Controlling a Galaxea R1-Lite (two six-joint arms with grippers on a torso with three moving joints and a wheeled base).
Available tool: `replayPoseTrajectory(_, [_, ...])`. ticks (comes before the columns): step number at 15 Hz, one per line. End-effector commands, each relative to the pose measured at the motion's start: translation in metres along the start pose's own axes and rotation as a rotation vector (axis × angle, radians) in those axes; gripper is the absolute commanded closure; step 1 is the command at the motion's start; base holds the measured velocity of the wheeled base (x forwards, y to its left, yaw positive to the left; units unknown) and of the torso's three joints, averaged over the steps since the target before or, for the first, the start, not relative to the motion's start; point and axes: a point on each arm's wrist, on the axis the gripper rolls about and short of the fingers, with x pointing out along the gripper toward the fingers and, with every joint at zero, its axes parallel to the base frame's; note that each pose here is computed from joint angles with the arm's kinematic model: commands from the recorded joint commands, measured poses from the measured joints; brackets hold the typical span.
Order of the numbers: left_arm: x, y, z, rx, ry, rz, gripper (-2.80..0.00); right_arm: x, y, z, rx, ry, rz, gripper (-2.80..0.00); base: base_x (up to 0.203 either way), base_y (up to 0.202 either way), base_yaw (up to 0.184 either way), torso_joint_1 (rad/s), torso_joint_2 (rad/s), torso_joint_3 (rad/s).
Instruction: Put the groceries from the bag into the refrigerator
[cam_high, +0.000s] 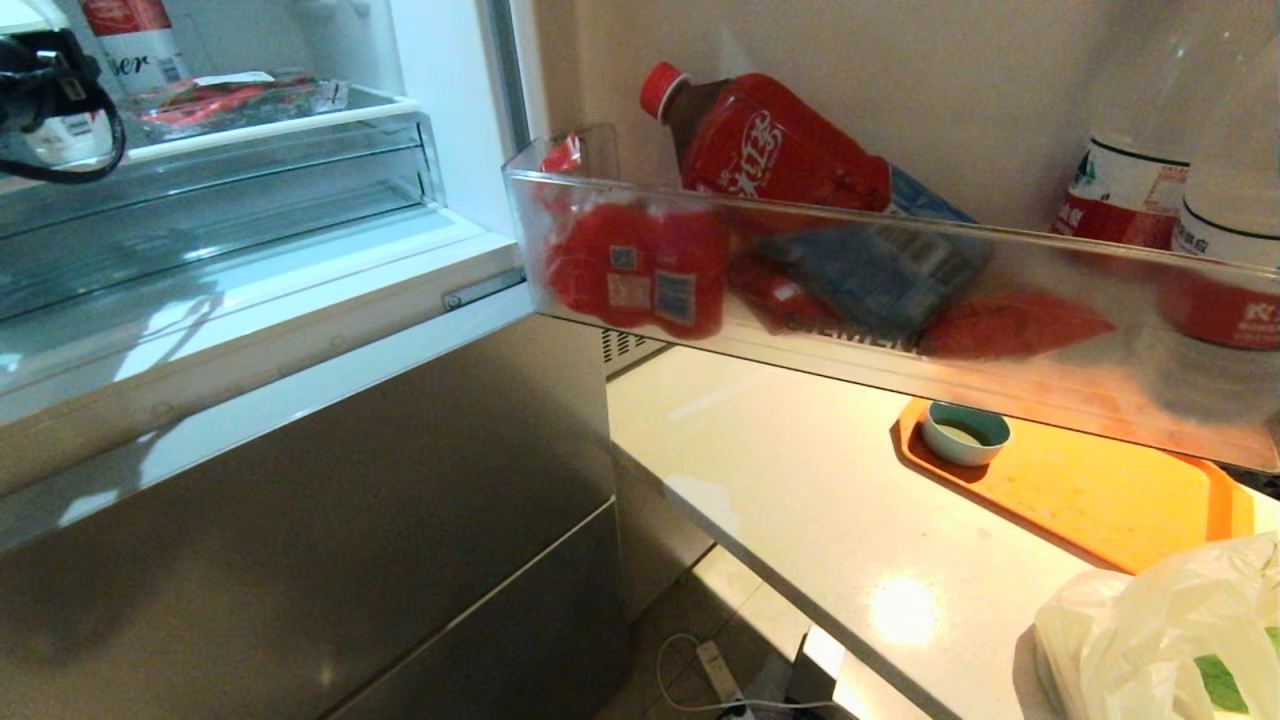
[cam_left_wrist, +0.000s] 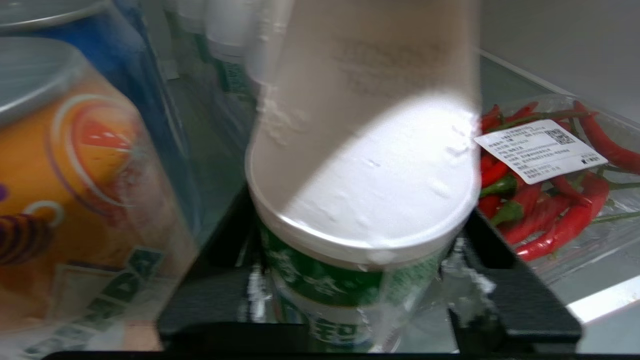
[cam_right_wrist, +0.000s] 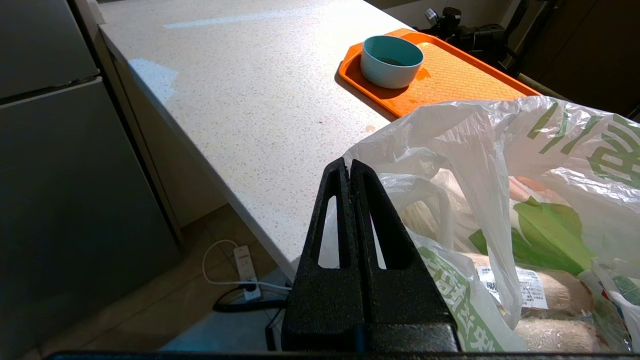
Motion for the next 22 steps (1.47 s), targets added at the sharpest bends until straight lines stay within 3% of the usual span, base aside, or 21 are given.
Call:
replayPoseTrajectory(1, [0.000, 0.000, 0.000, 0.008, -0.004, 0.002, -2.80, 0.000, 0.000, 0.000, -0.001, 0.000, 0.001, 0.00, 0.000, 0.000, 0.000, 0.000, 0.00, 0.000])
replayPoseTrajectory(22, [-0.028, 0.015, 0.028, 0.003, -0.055, 0.032, -2.80, 0.000, 0.000, 0.000, -0.001, 0.000, 0.002, 0.00, 0.000, 0.000, 0.000, 0.000, 0.00, 0.000])
